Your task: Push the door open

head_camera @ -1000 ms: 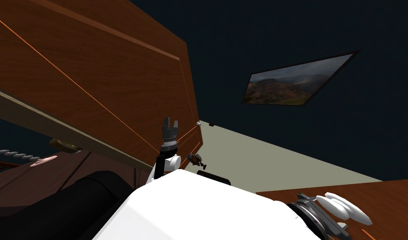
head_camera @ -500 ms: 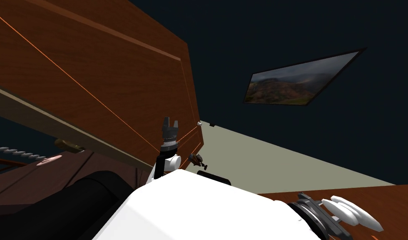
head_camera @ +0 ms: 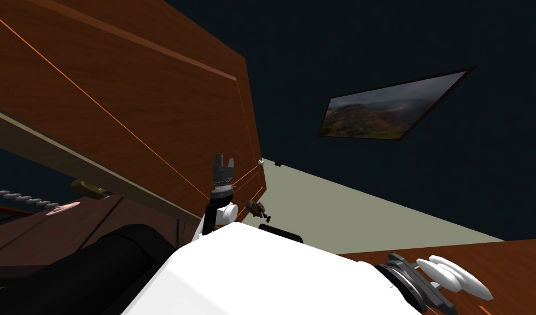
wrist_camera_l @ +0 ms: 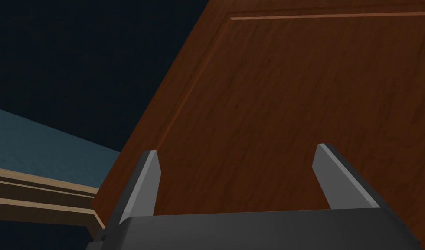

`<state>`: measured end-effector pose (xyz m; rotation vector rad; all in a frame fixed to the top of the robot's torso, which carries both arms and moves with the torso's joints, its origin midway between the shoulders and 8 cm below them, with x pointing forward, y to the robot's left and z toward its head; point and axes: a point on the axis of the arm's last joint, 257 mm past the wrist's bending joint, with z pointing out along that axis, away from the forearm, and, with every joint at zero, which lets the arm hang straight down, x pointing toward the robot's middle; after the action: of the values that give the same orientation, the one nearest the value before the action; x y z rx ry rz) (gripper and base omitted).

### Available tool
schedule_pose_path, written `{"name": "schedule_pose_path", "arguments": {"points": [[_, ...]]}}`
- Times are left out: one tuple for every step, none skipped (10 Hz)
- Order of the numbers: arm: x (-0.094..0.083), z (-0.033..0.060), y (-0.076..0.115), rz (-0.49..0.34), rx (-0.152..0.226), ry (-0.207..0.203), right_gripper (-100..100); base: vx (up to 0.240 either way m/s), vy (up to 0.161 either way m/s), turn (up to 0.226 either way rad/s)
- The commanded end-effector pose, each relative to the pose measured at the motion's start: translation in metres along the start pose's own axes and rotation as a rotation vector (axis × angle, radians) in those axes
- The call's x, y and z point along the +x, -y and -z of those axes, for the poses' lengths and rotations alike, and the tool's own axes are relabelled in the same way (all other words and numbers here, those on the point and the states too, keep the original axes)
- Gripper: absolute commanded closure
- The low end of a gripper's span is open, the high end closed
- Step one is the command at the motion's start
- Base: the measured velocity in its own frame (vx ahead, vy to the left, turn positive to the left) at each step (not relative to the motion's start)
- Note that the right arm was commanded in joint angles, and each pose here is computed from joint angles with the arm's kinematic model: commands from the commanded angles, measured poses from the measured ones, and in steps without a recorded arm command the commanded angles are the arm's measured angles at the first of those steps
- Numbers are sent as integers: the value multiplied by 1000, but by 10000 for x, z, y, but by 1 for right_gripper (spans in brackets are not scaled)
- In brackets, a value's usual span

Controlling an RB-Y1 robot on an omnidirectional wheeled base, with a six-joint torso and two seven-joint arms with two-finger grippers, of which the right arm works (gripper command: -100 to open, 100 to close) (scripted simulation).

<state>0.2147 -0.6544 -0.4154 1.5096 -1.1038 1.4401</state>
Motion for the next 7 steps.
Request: {"name": "schedule_pose_path", "arguments": {"points": [[90,-66,-151,9,-25,-26,100,51,-7,19],[90,-66,-151,9,-25,-26,100,-57,-40,-23],[98,-73,-189,10,-35,-28,100,19,-11,-9],[98,-73,-189,10,-35,-28,100,26,18,29],[98,-73,-189,10,-35,-28,100,1,-17,-21],[98,-73,-189,10,-35,-28,100,-10,-5,-11],[96,-76,-226,19,-40,-28,100,26,0,-12]]}}
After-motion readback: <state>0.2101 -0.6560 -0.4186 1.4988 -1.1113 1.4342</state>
